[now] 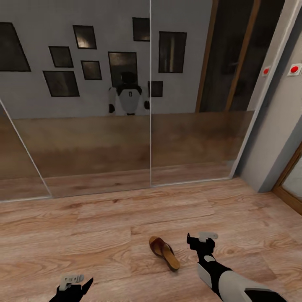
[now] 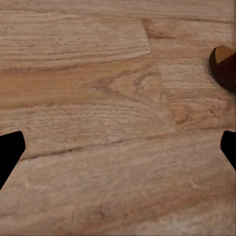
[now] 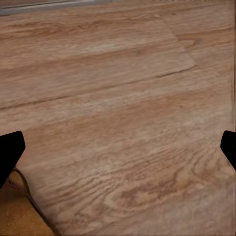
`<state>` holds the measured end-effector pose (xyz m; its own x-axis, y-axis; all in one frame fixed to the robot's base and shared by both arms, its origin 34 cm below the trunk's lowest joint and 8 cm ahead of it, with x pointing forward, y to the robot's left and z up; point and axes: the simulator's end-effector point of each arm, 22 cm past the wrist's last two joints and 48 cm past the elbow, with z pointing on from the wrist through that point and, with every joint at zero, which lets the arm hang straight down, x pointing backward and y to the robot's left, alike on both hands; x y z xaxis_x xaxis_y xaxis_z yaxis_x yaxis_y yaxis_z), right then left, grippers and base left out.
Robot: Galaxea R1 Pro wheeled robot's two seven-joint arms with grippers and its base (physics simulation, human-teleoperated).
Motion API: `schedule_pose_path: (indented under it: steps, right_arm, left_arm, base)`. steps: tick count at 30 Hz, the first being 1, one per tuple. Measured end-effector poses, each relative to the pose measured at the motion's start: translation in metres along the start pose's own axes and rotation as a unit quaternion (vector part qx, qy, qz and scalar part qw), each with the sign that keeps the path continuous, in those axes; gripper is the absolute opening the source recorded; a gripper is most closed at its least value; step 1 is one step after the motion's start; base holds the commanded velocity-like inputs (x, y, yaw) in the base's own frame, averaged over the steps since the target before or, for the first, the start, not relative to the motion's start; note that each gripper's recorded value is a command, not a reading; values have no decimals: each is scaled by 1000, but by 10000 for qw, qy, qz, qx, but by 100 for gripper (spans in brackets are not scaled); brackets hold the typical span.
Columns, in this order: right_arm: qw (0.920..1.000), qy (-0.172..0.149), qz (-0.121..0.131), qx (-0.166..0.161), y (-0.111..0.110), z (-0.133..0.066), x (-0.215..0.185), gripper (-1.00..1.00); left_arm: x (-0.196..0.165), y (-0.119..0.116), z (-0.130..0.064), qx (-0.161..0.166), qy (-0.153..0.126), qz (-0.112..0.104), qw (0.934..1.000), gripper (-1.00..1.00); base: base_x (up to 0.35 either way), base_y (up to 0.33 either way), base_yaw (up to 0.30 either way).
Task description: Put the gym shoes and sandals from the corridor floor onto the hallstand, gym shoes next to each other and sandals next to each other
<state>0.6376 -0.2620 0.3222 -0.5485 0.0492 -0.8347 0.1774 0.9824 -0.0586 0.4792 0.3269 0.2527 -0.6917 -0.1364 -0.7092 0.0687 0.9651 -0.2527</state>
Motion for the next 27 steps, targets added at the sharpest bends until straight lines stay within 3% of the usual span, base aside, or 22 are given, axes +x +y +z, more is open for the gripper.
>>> schedule_pose_path:
  steps: [5, 20, 27]
  right_arm:
    - [10000, 1, 1, -1, 0, 0, 0, 100]
    - [10000, 3, -1, -4, 0, 0, 0, 100]
    - [10000, 3, 0, -3, 0, 0, 0, 100]
  left_arm:
    - [0, 0, 0, 0, 0, 0, 10000, 100]
    - [0, 0, 0, -1, -2, -1, 10000, 100]
    - [0, 0, 0, -2, -2, 0, 10000, 100]
  base:
    - [0, -273, 8]
    - [0, -20, 6]
    - [0, 0, 214]
